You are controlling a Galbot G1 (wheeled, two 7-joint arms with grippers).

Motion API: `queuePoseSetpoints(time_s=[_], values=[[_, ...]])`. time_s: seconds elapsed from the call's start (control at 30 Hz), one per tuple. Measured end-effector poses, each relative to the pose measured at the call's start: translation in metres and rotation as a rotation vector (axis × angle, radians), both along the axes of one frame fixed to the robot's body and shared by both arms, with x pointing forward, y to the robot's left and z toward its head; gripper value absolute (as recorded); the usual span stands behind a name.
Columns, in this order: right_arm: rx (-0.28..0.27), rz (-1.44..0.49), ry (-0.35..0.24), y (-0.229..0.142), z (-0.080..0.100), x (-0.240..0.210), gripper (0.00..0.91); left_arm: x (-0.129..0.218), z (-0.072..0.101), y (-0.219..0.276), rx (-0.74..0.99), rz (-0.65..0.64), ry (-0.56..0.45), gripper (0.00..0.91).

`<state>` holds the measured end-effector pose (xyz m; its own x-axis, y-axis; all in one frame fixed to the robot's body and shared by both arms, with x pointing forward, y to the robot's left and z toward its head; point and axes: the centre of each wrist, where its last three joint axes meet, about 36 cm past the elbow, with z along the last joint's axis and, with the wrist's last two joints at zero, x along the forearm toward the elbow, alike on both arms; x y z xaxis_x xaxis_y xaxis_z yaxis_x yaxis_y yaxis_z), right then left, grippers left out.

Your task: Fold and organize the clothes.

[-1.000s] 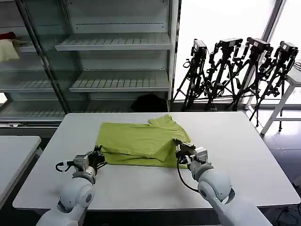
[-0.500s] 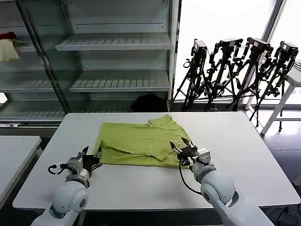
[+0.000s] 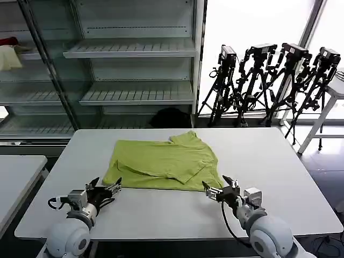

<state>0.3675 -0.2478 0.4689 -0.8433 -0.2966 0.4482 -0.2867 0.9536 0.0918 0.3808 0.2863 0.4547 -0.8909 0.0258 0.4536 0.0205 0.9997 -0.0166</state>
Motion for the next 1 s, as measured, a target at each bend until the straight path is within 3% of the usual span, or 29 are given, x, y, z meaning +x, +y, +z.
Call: queuePoseSetpoints(time_s=[0.17, 0.27, 0.43, 0.57, 0.7, 0.73, 0.8, 0.97, 1.0], values=[[0.011, -0.02, 0.013, -0.008, -0.003, -0.001, 0.907, 0.004, -0.007, 0.006, -0.012, -0.001, 0.019, 0.907], [0.022, -0.025, 0.018, -0.011, -0.005, -0.002, 0.796, 0.008, -0.01, 0.01, -0.017, 0.006, 0.025, 0.907], [0.032, -0.026, 0.022, -0.012, -0.007, -0.002, 0.766, 0.014, -0.014, 0.018, -0.027, 0.022, 0.035, 0.907], [0.037, -0.021, 0.021, -0.011, -0.008, -0.002, 0.625, 0.018, -0.017, 0.024, -0.031, 0.031, 0.043, 0.897], [0.038, -0.019, 0.023, -0.01, -0.009, -0.002, 0.615, 0.02, -0.021, 0.027, -0.035, 0.036, 0.053, 0.766], [0.039, -0.019, 0.025, -0.01, -0.01, -0.001, 0.615, 0.021, -0.022, 0.027, -0.037, 0.037, 0.055, 0.665], [0.038, -0.018, 0.029, -0.01, -0.011, -0.002, 0.574, 0.021, -0.023, 0.027, -0.039, 0.039, 0.056, 0.574], [0.04, -0.019, 0.039, -0.01, -0.015, -0.003, 0.514, 0.021, -0.024, 0.027, -0.042, 0.035, 0.054, 0.443], [0.04, -0.019, 0.039, -0.011, -0.016, -0.003, 0.514, 0.021, -0.024, 0.027, -0.044, 0.034, 0.054, 0.363]])
